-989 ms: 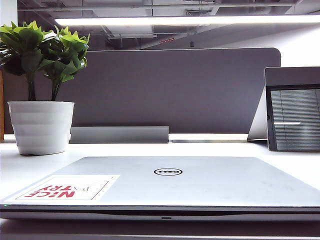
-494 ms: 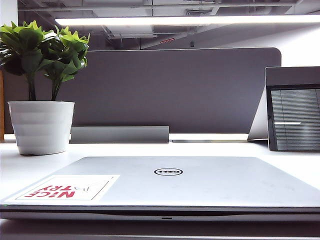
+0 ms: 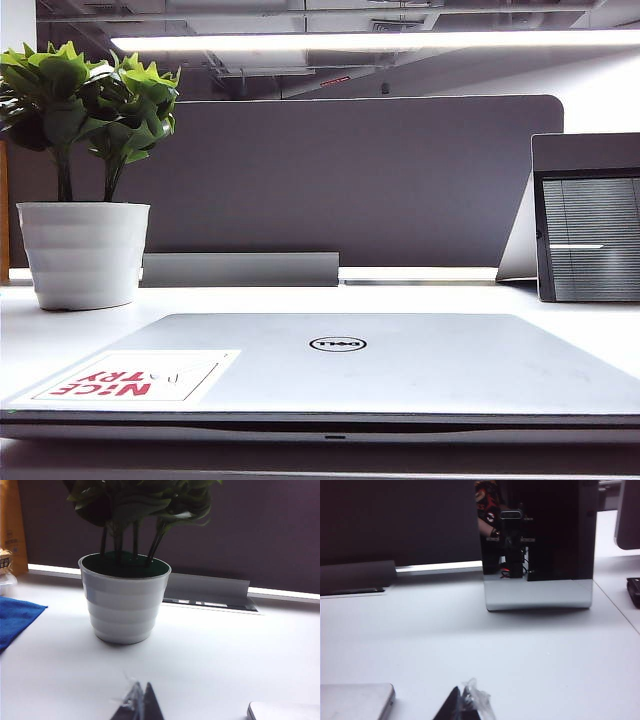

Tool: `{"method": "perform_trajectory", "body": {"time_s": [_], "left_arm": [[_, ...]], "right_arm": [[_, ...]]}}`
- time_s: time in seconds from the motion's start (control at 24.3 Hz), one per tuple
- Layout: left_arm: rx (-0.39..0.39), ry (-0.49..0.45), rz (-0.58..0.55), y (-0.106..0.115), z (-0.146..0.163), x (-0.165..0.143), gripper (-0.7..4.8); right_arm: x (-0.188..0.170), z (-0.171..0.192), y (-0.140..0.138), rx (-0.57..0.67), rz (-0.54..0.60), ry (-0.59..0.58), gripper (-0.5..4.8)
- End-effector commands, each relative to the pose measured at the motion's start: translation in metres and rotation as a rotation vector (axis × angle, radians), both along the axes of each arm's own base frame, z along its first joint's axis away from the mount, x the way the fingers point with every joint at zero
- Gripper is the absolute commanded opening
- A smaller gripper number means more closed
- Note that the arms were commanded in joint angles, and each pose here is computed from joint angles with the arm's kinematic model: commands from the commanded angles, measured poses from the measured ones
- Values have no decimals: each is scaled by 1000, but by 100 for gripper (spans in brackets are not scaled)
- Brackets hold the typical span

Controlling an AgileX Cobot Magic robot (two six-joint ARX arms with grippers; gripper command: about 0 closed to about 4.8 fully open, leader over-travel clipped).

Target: Close the laptop lid.

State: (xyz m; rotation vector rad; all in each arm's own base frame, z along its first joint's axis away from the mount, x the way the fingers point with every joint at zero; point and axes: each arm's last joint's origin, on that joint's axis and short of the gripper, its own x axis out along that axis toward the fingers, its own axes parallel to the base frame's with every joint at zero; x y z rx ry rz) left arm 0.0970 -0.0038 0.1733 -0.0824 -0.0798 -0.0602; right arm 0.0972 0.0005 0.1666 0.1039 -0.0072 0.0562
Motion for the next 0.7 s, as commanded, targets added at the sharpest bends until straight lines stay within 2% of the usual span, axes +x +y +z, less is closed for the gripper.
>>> {"method": "perform_trajectory", "body": {"time_s": [0.04,0.7], "left_arm": [[3,-9,2,0,1,0,-5],[3,-9,2,0,1,0,-5]], "right_arm": [[0,2,0,0,0,-22,-1],[0,2,0,0,-3,-29,-1]]}}
